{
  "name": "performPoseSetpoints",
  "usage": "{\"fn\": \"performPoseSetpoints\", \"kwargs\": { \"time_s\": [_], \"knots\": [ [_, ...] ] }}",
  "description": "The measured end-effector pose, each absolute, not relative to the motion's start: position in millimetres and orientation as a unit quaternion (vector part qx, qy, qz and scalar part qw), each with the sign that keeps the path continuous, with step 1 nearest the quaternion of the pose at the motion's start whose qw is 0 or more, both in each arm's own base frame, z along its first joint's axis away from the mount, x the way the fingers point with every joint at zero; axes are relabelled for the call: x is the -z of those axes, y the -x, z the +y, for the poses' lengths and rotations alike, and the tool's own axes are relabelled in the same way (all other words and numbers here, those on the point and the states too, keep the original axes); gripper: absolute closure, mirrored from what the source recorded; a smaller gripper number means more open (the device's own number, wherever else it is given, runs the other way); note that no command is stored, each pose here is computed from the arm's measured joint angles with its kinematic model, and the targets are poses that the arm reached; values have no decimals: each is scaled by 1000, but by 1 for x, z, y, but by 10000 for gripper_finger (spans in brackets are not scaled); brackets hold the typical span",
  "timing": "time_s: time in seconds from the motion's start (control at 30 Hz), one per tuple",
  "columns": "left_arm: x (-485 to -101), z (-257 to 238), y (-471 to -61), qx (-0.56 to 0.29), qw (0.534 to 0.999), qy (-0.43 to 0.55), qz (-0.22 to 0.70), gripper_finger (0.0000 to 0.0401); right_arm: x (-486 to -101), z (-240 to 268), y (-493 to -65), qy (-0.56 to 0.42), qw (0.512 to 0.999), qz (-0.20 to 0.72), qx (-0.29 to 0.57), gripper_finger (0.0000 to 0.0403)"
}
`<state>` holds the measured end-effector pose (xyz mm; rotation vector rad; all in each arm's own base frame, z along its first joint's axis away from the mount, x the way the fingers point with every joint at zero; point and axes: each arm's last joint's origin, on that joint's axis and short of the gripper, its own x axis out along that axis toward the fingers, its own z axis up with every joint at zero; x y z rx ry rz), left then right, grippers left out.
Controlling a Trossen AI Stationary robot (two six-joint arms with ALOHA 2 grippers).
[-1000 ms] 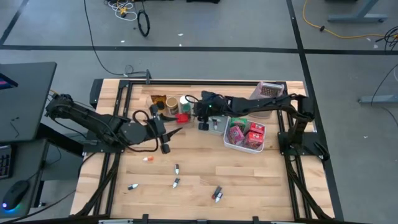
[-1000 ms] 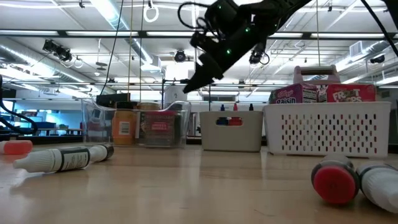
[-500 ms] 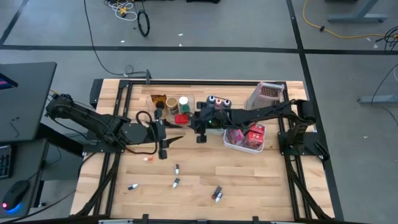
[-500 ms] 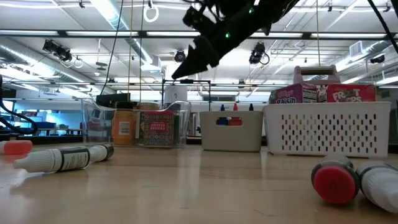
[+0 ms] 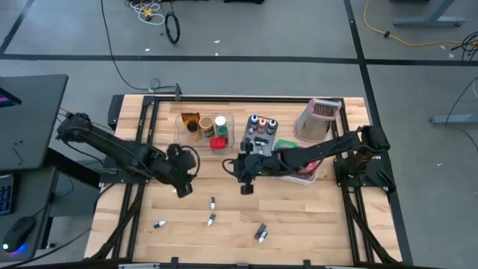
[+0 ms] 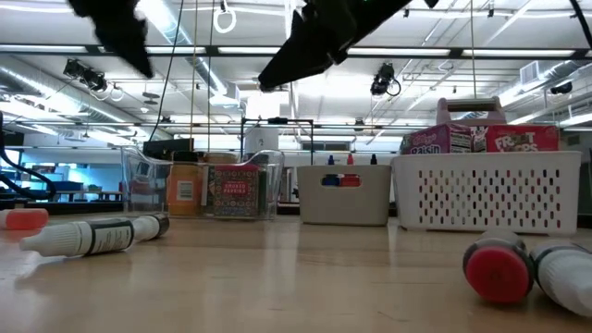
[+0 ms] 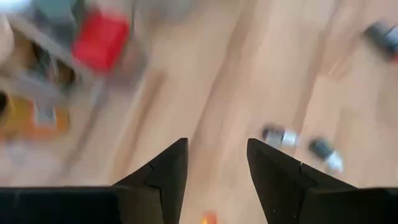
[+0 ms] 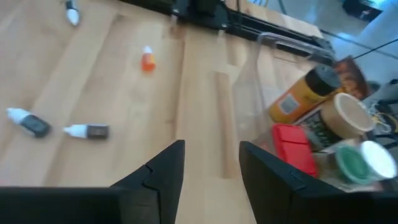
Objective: Pick & Place Kitchen Items
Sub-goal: Put the small yellow food coloring into the gray bin
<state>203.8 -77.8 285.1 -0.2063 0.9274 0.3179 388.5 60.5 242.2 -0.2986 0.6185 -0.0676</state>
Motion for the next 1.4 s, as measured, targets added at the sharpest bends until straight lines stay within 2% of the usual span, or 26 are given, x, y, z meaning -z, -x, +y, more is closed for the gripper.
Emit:
{"fn": "performPoseSetpoints", "kwargs": {
  "time_s": [0.1, 0.23, 0.5, 0.97, 1.1, 1.4],
  "knots": [
    [-264, -85, -202, -152, 840, 105, 511, 228, -241, 69, -386, 138, 942, 306, 27, 243],
    [-227, -96, -199, -120, 813, 105, 561, 228, -241, 78, -385, 142, 942, 304, 16, 243],
    [-177, -99, -183, -118, 772, 134, 610, 228, -238, 89, -380, 147, 935, 322, 2, 243],
    [-128, -86, -159, -128, 762, 156, 616, 230, -238, 89, -380, 147, 936, 321, 3, 243],
    [-127, -86, -160, -126, 766, 156, 611, 248, -238, 88, -380, 147, 935, 322, 3, 243],
    [-128, -86, -160, -140, 763, 165, 609, 321, -238, 88, -380, 147, 935, 321, 3, 243]
  ]
}}
